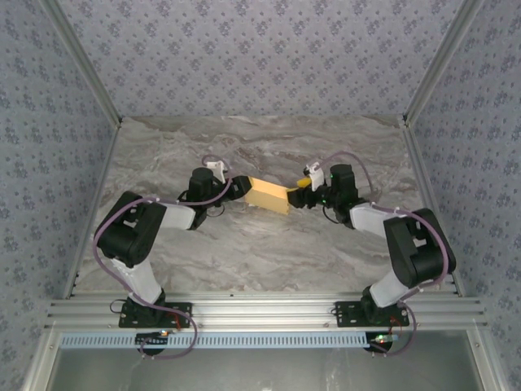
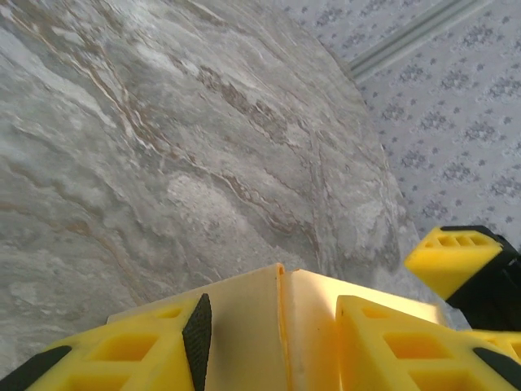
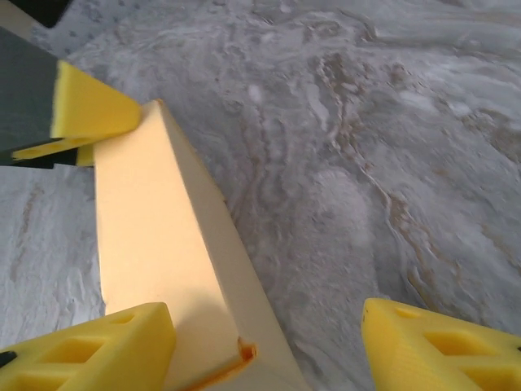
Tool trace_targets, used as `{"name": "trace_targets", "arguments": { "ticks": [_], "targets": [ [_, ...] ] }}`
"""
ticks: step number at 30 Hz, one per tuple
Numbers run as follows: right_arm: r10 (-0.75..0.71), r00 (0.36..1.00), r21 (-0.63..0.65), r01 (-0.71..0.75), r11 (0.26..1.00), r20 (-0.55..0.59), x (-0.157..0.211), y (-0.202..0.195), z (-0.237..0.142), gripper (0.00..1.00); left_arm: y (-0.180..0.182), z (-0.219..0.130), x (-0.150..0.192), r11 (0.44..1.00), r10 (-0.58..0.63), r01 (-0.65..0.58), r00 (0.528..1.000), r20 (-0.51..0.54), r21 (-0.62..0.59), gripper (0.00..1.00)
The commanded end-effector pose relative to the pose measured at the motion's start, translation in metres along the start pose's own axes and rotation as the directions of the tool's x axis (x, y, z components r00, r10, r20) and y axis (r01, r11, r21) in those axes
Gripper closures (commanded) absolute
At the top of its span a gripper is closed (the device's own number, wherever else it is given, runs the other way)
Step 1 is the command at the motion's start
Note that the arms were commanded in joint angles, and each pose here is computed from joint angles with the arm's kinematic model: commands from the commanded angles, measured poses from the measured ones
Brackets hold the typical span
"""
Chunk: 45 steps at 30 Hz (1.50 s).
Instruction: Fold the paper box
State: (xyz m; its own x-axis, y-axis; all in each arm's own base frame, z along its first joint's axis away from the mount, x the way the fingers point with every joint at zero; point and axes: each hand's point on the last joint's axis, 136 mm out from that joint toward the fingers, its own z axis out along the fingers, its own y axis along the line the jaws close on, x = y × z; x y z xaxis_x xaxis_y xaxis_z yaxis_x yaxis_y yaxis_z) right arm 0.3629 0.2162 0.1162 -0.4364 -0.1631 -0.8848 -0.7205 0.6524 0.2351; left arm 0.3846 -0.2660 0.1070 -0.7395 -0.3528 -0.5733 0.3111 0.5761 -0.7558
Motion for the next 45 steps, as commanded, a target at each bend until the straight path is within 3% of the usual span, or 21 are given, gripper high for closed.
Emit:
{"name": "trace_targets", "arguments": {
  "ticks": [1,3,6,16,19,24,28,31,37,41,45],
  "targets": [
    [0.048,0.997,0.025,-0.047,0.999,-0.054,0.034,-0.003,0.013,0.35,0.051,-0.005,0.053,0.981,-0.071,0.042,0.986,-0.15,-0.191,0.55],
    [0.132,0.991,0.046,-0.13,0.99,-0.025,0.042,-0.013,0.01,0.36,0.052,-0.006,0.053,0.981,-0.07,0.04,0.986,-0.15,-0.192,0.55],
    [0.13,0.992,0.052,-0.13,0.99,-0.003,0.033,-0.016,0.002,0.36,0.052,-0.005,0.053,0.981,-0.068,0.038,0.986,-0.151,-0.192,0.55],
    [0.056,0.989,-0.042,-0.051,0.998,0.138,-0.049,0.005,-0.014,0.33,0.05,-0.002,0.053,0.982,-0.07,0.041,0.986,-0.15,-0.186,0.55],
    [0.074,0.99,-0.019,-0.073,0.997,0.121,-0.034,-0.003,-0.005,0.33,0.052,-0.002,0.055,0.981,-0.072,0.042,0.985,-0.154,-0.19,0.55],
    [0.131,0.99,-0.017,-0.13,0.991,0.058,0.02,-0.007,0.003,0.34,0.053,-0.002,0.056,0.98,-0.069,0.038,0.985,-0.155,-0.193,0.55],
    [0.14,0.989,-0.024,-0.139,0.99,0.039,0.032,-0.002,-0.003,0.33,0.055,-0.001,0.058,0.981,-0.068,0.036,0.984,-0.163,-0.189,0.55],
    [0.053,0.998,-0.028,-0.052,0.998,0.044,0.012,0.007,-0.013,0.29,0.054,-0.001,0.059,0.983,-0.058,0.027,0.984,-0.166,-0.182,0.55],
    [-0.277,0.961,-0.095,0.273,0.957,-0.03,-0.027,0.037,-0.023,0.2,0.054,0.0,0.059,0.986,-0.029,0.001,0.986,-0.167,-0.167,0.56],
    [-0.437,0.895,-0.111,0.427,0.897,-0.089,-0.028,0.052,-0.006,0.11,0.055,0.003,0.063,0.988,-0.048,0.021,0.983,-0.175,-0.154,0.56],
    [-0.526,0.813,-0.142,0.507,0.85,-0.251,-0.005,0.056,0.018,0.1,0.053,0.004,0.062,0.989,-0.048,0.022,0.983,-0.176,-0.145,0.55]
  ]
}}
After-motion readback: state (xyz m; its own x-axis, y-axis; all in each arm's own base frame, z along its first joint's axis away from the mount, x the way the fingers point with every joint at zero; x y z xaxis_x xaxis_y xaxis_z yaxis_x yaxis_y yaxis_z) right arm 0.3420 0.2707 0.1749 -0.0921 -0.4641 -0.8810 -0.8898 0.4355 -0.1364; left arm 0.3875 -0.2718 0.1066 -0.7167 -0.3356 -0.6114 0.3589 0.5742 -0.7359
